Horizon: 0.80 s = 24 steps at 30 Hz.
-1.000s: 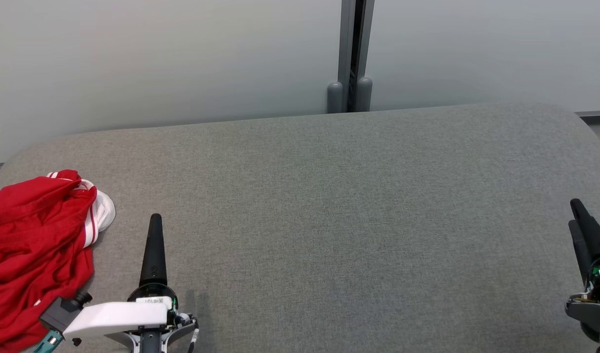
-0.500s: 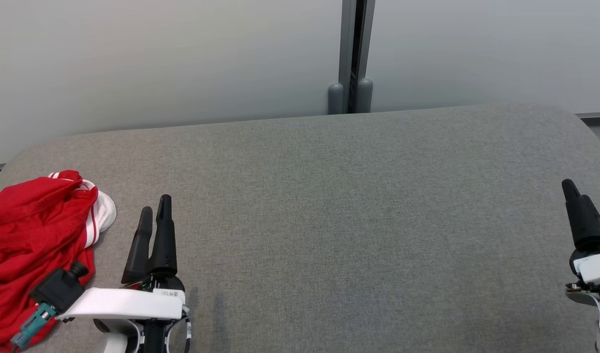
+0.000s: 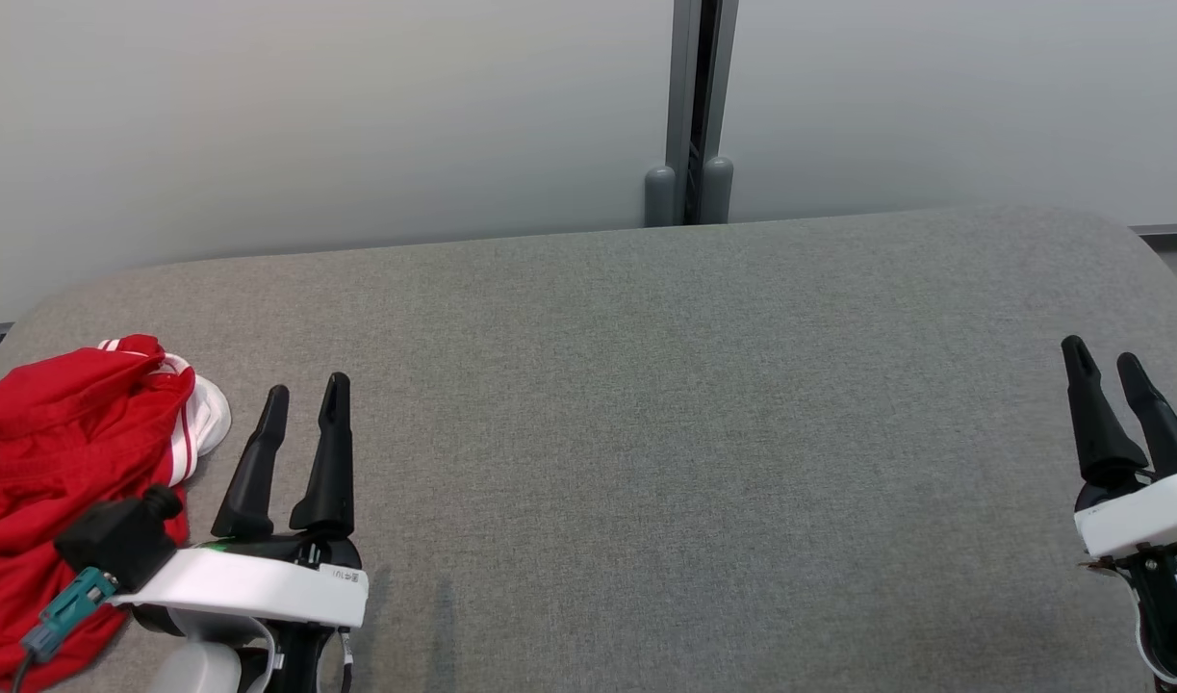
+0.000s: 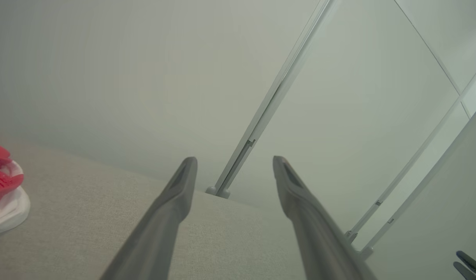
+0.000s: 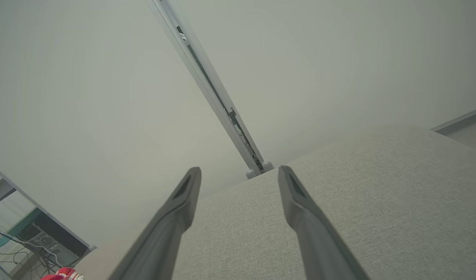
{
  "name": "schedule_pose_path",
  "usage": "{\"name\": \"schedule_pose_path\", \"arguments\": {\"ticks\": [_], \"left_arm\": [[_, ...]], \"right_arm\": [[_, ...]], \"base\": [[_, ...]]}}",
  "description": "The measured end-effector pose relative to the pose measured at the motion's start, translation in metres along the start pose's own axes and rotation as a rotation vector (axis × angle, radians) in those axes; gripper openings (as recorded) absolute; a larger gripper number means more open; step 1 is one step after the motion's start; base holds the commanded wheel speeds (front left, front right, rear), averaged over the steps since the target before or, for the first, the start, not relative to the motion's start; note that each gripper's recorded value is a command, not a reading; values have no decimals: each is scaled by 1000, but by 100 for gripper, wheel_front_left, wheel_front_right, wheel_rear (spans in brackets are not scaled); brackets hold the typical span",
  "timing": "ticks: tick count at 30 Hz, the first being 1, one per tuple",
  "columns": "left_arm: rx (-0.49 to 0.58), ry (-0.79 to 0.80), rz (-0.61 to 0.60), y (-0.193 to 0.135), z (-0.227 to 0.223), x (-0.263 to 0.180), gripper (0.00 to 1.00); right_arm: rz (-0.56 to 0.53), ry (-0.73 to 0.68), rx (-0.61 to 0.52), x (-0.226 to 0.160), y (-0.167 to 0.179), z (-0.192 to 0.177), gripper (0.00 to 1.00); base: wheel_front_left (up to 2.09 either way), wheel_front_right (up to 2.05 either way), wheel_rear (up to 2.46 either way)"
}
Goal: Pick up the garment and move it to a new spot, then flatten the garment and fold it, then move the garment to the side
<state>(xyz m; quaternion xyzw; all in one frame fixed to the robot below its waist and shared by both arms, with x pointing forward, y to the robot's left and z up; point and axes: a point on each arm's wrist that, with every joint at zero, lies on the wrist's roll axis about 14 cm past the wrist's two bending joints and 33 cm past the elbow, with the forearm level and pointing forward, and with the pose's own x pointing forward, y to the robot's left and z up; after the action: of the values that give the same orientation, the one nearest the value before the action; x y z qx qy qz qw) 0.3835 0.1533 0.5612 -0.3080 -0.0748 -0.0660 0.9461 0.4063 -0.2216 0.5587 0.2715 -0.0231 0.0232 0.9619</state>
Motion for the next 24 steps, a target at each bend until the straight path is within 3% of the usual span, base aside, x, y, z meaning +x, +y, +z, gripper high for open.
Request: {"name": "schedule_pose_path", "arguments": {"ticks": [24], "left_arm": [[324, 46, 7, 9, 1, -3, 100]], "right_arm": [[62, 6, -273, -3, 21, -14, 100]], "base": [[0, 0, 0]]}}
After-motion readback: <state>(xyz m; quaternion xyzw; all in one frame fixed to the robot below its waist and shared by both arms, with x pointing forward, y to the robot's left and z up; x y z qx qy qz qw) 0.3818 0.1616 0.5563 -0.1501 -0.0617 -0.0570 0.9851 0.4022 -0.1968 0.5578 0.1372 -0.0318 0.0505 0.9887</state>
